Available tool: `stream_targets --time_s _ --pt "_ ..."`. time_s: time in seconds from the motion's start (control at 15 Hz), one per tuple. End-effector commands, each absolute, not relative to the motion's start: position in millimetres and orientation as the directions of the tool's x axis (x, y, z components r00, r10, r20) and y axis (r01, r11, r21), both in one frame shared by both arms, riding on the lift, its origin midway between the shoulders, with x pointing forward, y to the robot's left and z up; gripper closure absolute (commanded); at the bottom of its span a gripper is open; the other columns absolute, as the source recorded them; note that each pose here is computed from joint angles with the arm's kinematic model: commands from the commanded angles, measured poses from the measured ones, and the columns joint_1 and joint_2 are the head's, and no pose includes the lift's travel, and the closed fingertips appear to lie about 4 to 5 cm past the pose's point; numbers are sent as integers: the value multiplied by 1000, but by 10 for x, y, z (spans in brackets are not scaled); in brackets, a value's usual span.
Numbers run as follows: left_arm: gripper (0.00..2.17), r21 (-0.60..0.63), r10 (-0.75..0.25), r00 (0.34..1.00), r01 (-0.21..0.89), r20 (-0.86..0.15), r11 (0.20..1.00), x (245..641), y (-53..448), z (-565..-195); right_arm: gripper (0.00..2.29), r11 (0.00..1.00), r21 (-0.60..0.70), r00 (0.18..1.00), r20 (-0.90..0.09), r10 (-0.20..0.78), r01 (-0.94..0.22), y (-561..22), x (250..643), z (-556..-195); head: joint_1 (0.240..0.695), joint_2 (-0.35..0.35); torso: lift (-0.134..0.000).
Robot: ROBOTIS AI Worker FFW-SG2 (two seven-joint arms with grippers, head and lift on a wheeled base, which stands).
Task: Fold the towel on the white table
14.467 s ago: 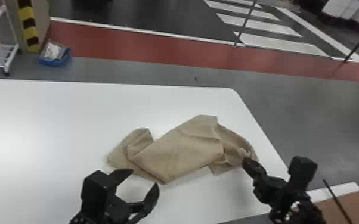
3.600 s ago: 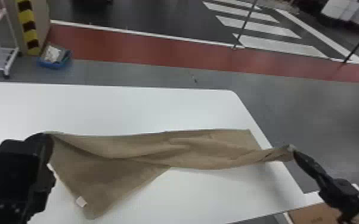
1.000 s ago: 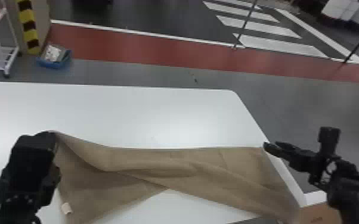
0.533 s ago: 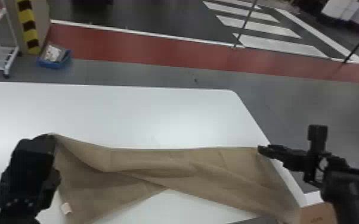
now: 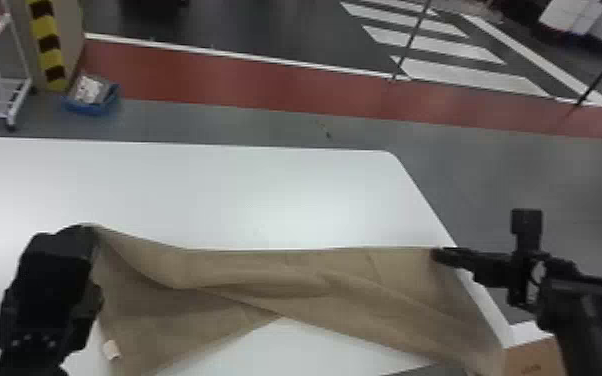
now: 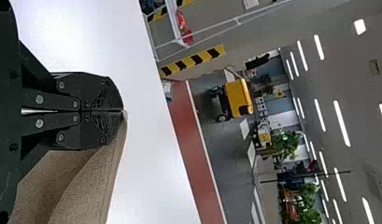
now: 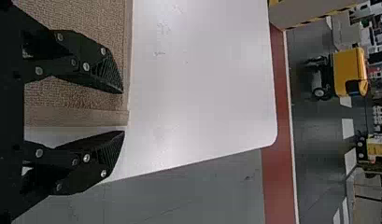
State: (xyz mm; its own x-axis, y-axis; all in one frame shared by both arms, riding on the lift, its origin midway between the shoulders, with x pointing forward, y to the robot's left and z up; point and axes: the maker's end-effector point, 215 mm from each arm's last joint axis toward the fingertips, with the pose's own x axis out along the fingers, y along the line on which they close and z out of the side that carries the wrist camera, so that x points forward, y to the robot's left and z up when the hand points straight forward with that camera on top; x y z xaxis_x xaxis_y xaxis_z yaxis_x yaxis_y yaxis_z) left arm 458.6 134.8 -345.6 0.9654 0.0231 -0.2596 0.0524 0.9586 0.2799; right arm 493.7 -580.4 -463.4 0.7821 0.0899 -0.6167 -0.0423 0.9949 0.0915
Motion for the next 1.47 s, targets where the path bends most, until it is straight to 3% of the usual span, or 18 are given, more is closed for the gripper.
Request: stream_targets --time_s 0.0,0.07,0.2,0.33,0.53,0.73,1.0,1.2,1.4 --pt "1430 280 24 966 51 -258 959 4600 1357 -3467 768 994 99 779 -619 99 -48 -5761 4975 -4624 695 -350 -120" --pt "1430 280 26 966 49 -256 959 4610 1365 -3465 772 993 100 774 -624 106 -56 -5732 4987 -4629 695 -350 -120" --pt "1430 283 30 965 46 -259 958 4619 1386 -3487 1214 993 104 775 -622 111 -59 -5715 5019 -4607 695 -350 -120" --pt "1430 282 32 967 43 -254 958 4633 1399 -3468 1480 991 114 778 -617 120 -63 -5698 5029 -4595 695 -350 -120" --pt "1430 282 42 969 30 -244 959 4688 1455 -3408 1480 983 171 818 -555 155 -70 -5654 5062 -4350 695 -350 -120" --pt "1430 287 51 972 17 -228 958 4694 1476 -3340 1480 978 167 866 -464 189 -124 -5535 5094 -3856 695 -350 -120" --pt "1430 327 66 979 1 -192 945 4758 1572 -3141 1480 950 271 920 -310 239 -155 -5458 5136 -3164 695 -350 -120" --pt "1430 328 75 983 -17 -165 944 5200 1782 -2894 1484 953 237 930 -270 251 -189 -5216 5554 -2981 695 -350 -120" --pt "1430 275 86 980 -34 -181 961 5709 2137 -2773 1490 947 247 944 -205 257 -204 -5069 6041 -2833 657 -348 -120"
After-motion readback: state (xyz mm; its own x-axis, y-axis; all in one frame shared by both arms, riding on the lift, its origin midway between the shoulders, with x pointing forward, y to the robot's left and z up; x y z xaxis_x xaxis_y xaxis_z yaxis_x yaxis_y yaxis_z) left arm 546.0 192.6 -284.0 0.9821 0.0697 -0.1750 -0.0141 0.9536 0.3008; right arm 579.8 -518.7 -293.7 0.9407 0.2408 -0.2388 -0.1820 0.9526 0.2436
